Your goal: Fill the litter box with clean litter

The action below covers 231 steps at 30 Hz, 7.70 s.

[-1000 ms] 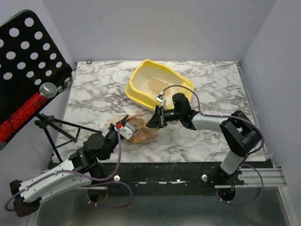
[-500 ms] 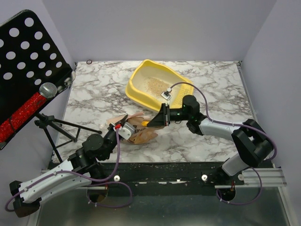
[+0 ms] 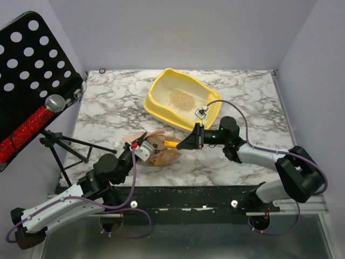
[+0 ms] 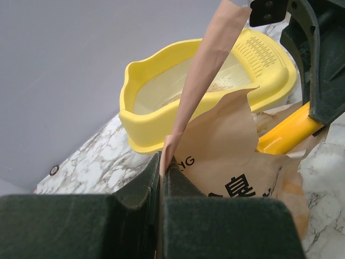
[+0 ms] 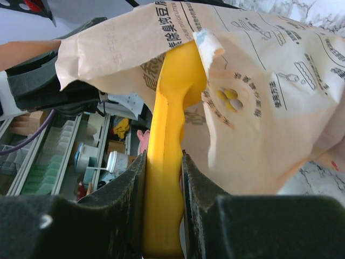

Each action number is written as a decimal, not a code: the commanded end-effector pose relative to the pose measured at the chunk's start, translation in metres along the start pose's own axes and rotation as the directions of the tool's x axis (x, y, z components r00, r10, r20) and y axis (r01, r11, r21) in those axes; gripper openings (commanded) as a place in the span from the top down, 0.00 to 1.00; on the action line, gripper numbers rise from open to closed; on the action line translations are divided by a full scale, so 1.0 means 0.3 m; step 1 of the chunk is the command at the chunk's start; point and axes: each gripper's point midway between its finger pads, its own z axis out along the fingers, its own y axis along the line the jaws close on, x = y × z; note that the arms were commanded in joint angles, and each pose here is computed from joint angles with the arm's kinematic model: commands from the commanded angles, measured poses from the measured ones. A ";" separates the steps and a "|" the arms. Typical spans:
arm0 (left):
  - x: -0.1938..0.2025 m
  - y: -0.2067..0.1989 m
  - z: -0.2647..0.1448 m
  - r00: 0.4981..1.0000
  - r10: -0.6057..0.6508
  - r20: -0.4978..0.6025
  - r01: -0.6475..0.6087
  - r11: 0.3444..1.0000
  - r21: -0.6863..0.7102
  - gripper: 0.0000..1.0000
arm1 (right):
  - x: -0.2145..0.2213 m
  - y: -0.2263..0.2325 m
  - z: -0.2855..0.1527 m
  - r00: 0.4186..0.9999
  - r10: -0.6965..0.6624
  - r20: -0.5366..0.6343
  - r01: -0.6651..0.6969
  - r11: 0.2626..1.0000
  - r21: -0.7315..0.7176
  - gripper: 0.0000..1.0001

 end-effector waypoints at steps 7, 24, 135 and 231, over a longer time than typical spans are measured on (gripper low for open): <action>-0.193 0.056 -0.004 0.972 -0.074 0.225 0.081 0.996 -0.022 1.00 | 0.010 0.041 -0.120 0.996 -0.038 0.076 0.041 0.999 -0.034 1.00; -0.174 -0.110 0.047 0.972 -0.081 0.220 0.045 0.985 0.166 1.00 | 0.046 -0.017 -0.287 0.974 0.014 0.226 -0.030 0.997 0.066 1.00; -0.231 0.085 -0.023 0.945 -0.143 0.295 0.169 0.983 -0.065 1.00 | -0.627 -0.224 -0.342 0.779 -0.002 0.627 -0.306 0.872 0.382 1.00; -0.229 0.076 -0.024 0.951 -0.177 0.252 0.192 0.981 -0.037 0.93 | -0.598 -0.743 -0.996 0.966 -0.144 0.216 -0.225 -0.048 0.973 0.40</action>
